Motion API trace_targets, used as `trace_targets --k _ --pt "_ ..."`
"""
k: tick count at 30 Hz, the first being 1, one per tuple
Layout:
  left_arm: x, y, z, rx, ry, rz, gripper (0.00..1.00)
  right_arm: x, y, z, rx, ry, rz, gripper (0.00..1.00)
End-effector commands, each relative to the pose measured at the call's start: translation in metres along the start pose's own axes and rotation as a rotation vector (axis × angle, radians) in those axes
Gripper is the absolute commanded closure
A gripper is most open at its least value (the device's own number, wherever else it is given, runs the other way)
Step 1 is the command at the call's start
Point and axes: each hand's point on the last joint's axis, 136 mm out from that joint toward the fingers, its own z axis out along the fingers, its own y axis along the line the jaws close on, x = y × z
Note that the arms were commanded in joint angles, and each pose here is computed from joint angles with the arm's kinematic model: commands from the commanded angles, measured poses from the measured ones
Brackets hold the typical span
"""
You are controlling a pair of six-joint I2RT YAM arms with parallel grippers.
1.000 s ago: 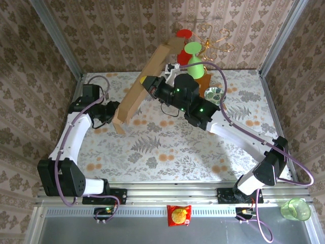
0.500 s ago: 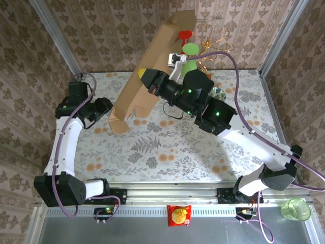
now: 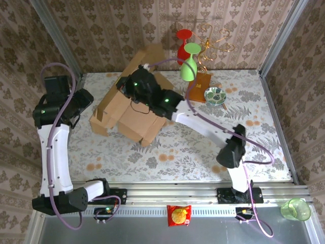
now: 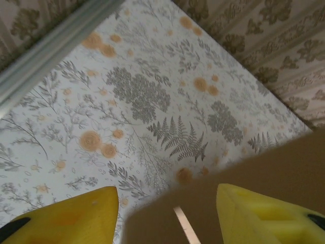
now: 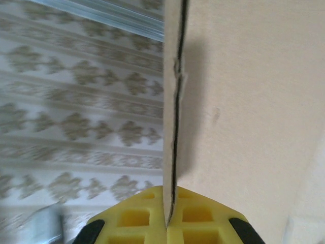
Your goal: Fold the paper box
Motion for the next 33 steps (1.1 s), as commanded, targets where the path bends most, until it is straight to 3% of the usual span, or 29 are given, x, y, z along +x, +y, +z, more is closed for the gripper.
trace_targets --k 1,9,20,33 --pt "-0.006 0.004 -0.024 -0.023 -0.032 -0.026 0.46 -0.012 0.015 0.000 -0.051 -0.068 0.149 1.00" --pt "0.000 -0.012 -0.029 0.062 0.020 -0.064 0.45 -0.015 -0.034 0.018 0.026 -0.171 0.316 1.00" --pt "0.020 -0.029 -0.006 0.119 0.115 -0.004 0.46 -0.023 -0.089 -0.015 0.113 -0.354 0.509 1.00" --pt "0.072 -0.113 0.014 0.412 0.374 -0.001 0.46 -0.072 -0.129 -0.064 0.119 -0.552 0.578 1.00"
